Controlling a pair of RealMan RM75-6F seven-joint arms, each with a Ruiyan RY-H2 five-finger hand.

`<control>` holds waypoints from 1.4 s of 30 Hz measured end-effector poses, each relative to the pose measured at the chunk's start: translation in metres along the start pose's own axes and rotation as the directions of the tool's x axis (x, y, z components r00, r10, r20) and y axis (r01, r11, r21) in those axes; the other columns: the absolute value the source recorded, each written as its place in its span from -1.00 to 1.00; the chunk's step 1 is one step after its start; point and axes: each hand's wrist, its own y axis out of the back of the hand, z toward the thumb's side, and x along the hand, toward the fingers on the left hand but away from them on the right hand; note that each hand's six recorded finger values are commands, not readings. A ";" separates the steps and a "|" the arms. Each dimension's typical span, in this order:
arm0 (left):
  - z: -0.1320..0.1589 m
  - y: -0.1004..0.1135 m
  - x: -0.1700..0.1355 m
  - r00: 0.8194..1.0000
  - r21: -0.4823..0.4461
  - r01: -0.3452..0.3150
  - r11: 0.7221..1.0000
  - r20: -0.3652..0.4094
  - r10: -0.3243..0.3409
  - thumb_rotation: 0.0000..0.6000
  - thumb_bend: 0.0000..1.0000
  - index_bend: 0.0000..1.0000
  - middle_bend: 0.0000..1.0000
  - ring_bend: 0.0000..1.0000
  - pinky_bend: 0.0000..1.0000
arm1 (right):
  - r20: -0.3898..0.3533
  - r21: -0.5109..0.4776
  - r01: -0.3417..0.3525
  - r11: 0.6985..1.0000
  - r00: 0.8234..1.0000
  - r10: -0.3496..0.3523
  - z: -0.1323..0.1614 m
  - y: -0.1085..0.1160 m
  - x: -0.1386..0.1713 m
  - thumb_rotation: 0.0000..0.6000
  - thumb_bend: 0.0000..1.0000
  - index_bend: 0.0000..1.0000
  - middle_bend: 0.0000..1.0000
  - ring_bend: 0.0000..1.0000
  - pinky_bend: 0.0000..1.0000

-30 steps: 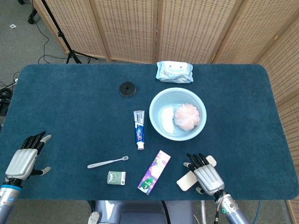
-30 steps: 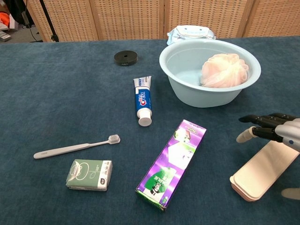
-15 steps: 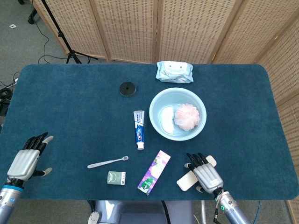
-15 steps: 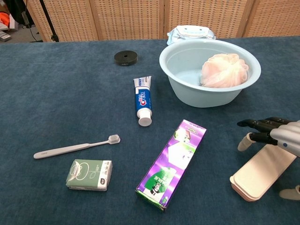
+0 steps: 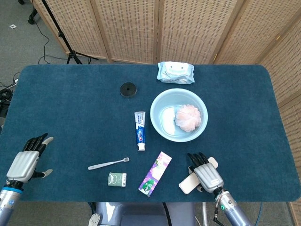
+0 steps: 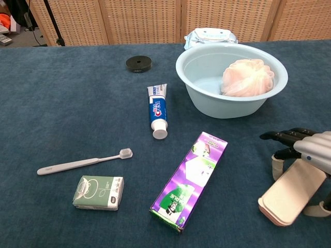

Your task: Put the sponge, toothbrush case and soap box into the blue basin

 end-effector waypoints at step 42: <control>-0.007 0.009 0.000 0.999 -0.022 -0.031 0.999 -0.036 0.030 1.00 -0.68 -1.00 -1.00 -1.00 -0.92 | 0.044 0.091 0.109 0.990 0.993 -0.114 -0.015 0.037 -0.004 1.00 -0.69 0.39 -0.26 -0.28 -0.23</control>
